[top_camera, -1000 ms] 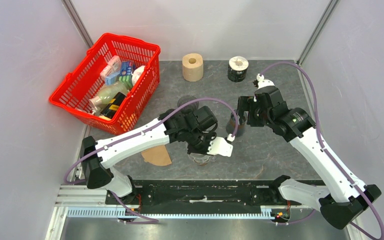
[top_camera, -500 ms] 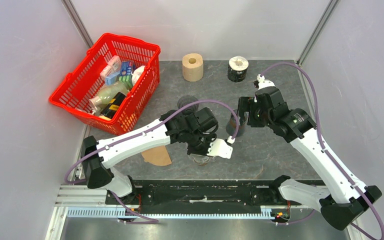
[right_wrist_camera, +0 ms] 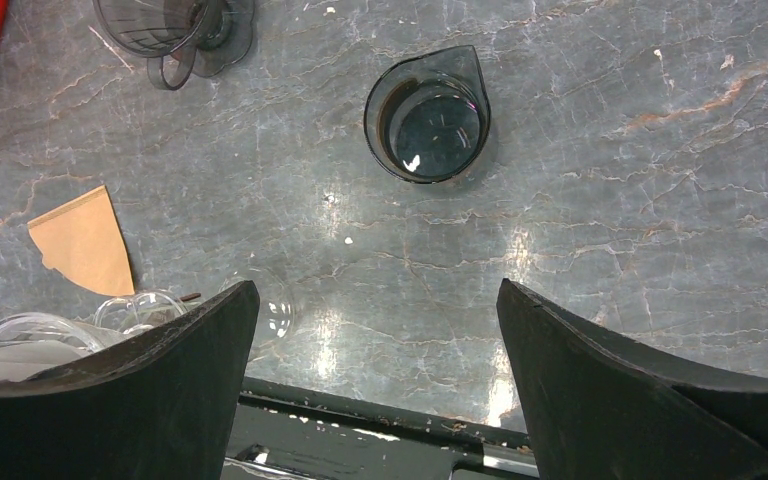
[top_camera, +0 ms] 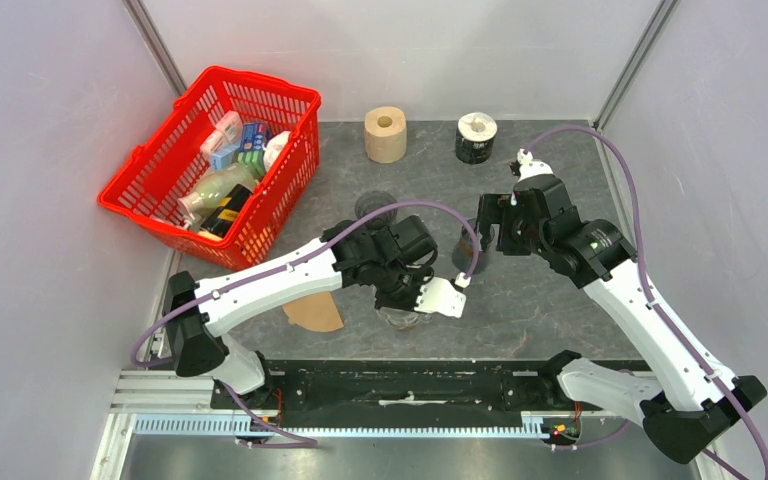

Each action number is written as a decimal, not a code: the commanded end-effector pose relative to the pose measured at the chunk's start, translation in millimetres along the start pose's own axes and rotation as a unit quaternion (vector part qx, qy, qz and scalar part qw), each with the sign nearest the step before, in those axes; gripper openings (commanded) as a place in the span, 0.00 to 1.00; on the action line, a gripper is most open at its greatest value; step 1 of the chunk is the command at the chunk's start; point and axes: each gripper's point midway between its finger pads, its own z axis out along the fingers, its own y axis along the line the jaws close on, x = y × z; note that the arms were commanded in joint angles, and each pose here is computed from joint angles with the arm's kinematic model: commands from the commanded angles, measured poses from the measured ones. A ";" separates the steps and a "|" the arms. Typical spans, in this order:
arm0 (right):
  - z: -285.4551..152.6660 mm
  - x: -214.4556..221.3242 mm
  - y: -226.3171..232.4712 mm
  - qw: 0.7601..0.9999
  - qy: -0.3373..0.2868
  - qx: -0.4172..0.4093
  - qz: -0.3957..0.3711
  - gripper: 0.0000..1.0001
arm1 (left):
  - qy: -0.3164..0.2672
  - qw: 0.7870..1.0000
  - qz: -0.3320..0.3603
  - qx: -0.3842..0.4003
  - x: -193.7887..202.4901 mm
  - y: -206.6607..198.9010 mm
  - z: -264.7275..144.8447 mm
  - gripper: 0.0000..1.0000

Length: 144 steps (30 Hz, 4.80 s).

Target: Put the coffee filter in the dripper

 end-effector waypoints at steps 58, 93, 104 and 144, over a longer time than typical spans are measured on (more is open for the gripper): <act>-8.9 -6.5 3.9 1.000 -0.017 -0.018 -0.001 0.97 | -0.015 0.999 0.036 -0.033 -16.7 10.8 -14.8 0.09; -11.0 -20.8 -12.8 0.998 -0.061 0.024 0.000 0.97 | -0.211 0.817 -0.080 -0.531 -66.7 128.8 -211.9 0.64; 8.3 -47.2 -72.3 0.962 -0.162 0.209 0.069 0.97 | -0.293 0.513 -0.531 -0.608 64.0 199.9 -278.6 0.87; 95.7 -77.8 -11.1 0.994 -0.086 0.042 0.050 0.97 | -0.156 0.486 -0.769 -0.384 209.5 217.1 -36.9 0.82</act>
